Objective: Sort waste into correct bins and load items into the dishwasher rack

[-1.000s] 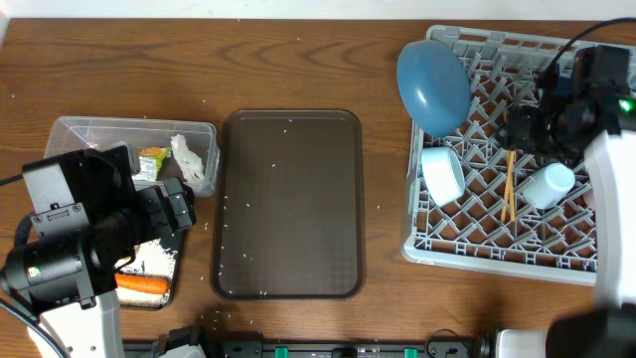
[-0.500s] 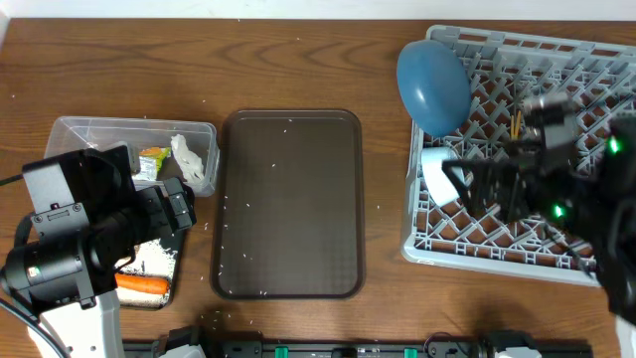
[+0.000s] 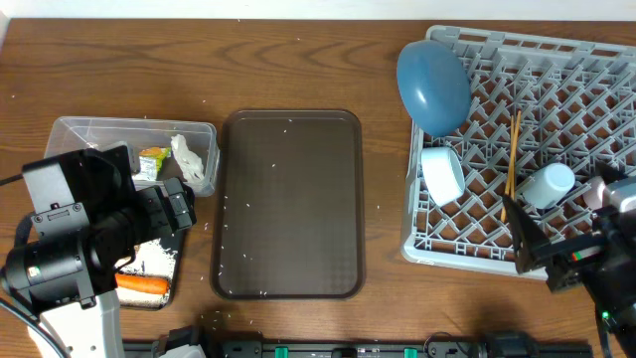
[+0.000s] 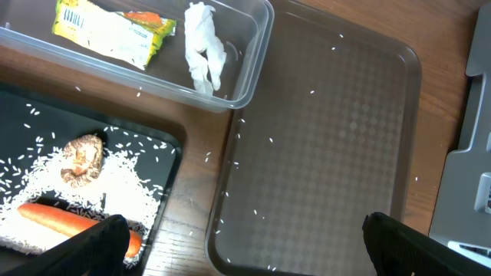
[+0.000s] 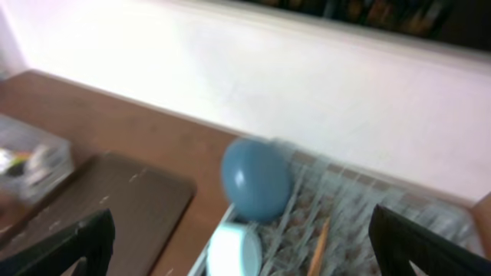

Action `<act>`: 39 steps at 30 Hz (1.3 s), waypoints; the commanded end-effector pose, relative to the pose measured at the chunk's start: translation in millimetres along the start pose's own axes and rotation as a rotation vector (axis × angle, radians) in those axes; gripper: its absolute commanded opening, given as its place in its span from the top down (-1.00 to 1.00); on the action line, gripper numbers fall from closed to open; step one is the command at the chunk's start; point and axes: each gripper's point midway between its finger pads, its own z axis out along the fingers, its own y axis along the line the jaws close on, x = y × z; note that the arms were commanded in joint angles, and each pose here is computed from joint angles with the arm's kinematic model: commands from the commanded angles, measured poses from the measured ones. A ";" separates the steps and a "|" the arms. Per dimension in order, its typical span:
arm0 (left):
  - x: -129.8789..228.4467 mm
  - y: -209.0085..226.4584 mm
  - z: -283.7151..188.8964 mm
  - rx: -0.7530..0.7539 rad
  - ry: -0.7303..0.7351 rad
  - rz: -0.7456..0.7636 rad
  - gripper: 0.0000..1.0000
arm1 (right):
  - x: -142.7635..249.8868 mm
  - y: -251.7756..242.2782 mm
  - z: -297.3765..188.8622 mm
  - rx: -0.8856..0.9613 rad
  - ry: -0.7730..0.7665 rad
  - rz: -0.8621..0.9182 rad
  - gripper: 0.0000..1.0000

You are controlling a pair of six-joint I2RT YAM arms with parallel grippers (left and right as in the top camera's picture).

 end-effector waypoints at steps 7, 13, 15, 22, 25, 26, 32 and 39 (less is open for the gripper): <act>-1.3 -3.0 -2.3 0.011 -0.005 0.025 -0.95 | 110.3 3.8 69.8 -0.006 0.019 -0.067 -0.98; -1.3 -3.0 -2.3 0.011 -0.005 0.025 -0.96 | 176.1 15.6 72.4 -0.003 -0.012 -0.074 -0.98; -1.3 -3.0 -2.3 0.011 -0.005 0.025 -0.96 | 191.2 19.2 69.2 0.001 -0.036 -0.080 -0.99; -1.3 -3.0 -2.3 0.011 -0.005 0.025 -0.96 | 234.0 25.6 79.6 -0.005 -0.039 -0.078 -0.98; -1.3 -3.0 -2.3 0.011 -0.005 0.025 -0.96 | 249.0 30.0 89.4 -0.028 -0.036 -0.071 -0.98; -1.3 -3.0 -2.3 0.011 -0.005 0.025 -0.95 | 252.7 31.5 92.6 -0.036 -0.042 -0.072 -0.99; -1.3 -3.0 -2.3 0.011 -0.005 0.025 -0.96 | 267.2 34.0 108.7 -0.047 -0.089 -0.084 -0.98; -1.2 -3.1 -2.3 0.011 -0.005 0.025 -0.96 | 263.1 34.2 109.4 -0.048 -0.115 -0.091 -0.98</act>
